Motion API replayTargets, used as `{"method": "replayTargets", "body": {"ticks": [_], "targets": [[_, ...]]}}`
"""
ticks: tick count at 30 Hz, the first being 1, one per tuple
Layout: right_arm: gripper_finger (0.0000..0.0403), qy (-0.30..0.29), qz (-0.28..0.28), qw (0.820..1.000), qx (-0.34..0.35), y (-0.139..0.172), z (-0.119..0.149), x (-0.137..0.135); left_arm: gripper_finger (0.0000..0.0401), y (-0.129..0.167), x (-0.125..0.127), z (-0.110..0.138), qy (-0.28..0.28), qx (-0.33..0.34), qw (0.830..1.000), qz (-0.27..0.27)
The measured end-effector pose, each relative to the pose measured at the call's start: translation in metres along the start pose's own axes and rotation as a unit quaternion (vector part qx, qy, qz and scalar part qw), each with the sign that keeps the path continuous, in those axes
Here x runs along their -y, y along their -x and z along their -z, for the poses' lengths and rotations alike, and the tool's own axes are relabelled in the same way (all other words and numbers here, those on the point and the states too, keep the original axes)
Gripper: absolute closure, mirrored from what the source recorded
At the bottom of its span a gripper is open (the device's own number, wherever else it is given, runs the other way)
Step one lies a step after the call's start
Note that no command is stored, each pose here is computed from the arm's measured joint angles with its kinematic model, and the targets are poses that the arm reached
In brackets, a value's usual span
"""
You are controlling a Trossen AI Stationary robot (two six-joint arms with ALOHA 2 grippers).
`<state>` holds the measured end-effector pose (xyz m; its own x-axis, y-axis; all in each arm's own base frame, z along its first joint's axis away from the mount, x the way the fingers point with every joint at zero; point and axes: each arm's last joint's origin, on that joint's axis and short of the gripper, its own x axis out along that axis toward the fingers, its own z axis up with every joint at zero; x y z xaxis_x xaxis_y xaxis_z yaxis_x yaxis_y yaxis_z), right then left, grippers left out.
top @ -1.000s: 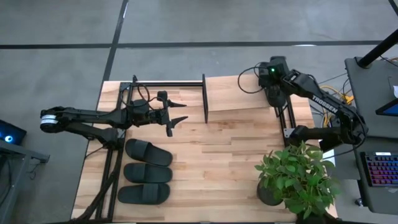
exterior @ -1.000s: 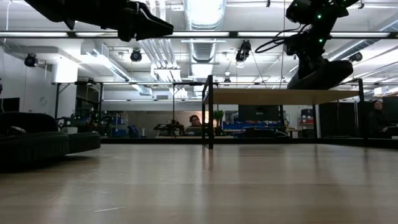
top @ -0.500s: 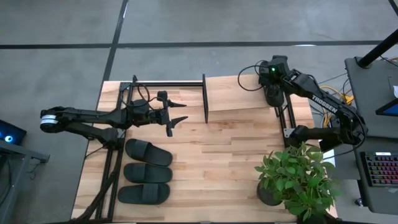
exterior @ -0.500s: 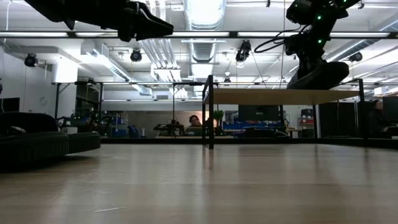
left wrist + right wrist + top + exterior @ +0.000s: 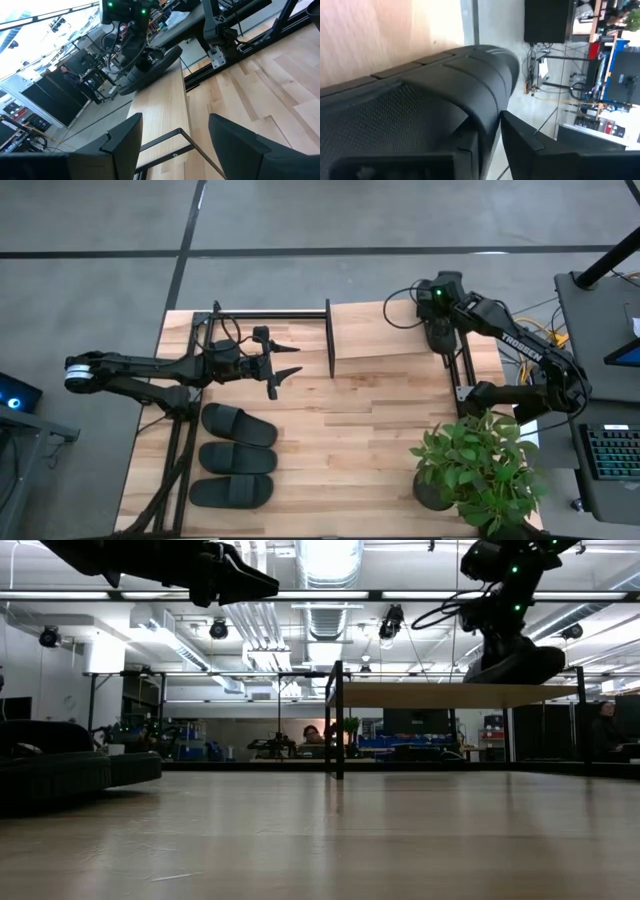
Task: Pick and place slides into the shelf
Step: Put the black slipper on the shelf
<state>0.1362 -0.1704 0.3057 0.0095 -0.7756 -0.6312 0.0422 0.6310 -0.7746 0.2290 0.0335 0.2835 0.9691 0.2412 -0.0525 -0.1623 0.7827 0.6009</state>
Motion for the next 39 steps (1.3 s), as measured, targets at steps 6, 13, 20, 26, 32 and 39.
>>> {"method": "replayTargets", "body": {"ticks": [6, 13, 20, 26, 32, 39], "targets": [[0.0303, -0.002, -0.003, 1.000, -0.022, 0.000, 0.003, -0.002, 0.0189, 0.000, 0.000, 0.000, 0.000, 0.000, 1.000, 0.000], [0.0269, -0.014, -0.005, 1.000, -0.024, 0.000, 0.003, -0.003, 0.0189, 0.000, 0.000, 0.000, 0.001, 0.000, 1.000, 0.000], [0.0226, -0.034, -0.016, 0.999, -0.034, 0.005, 0.006, -0.002, 0.0189, 0.000, 0.000, 0.000, 0.002, 0.000, 1.000, 0.000], [0.0207, -0.083, -0.009, 0.996, -0.028, 0.021, 0.010, 0.010, 0.0189, 0.000, 0.000, 0.000, 0.002, 0.000, 1.000, 0.000], [0.0211, -0.105, -0.017, 0.994, -0.013, 0.035, 0.011, 0.021, 0.0189, 0.000, 0.000, 0.000, 0.002, 0.000, 1.000, 0.000], [0.0213, -0.094, -0.027, 0.995, -0.029, 0.028, 0.010, 0.015, 0.0189, 0.000, 0.000, 0.000, 0.002, 0.000, 1.000, 0.000]]}}
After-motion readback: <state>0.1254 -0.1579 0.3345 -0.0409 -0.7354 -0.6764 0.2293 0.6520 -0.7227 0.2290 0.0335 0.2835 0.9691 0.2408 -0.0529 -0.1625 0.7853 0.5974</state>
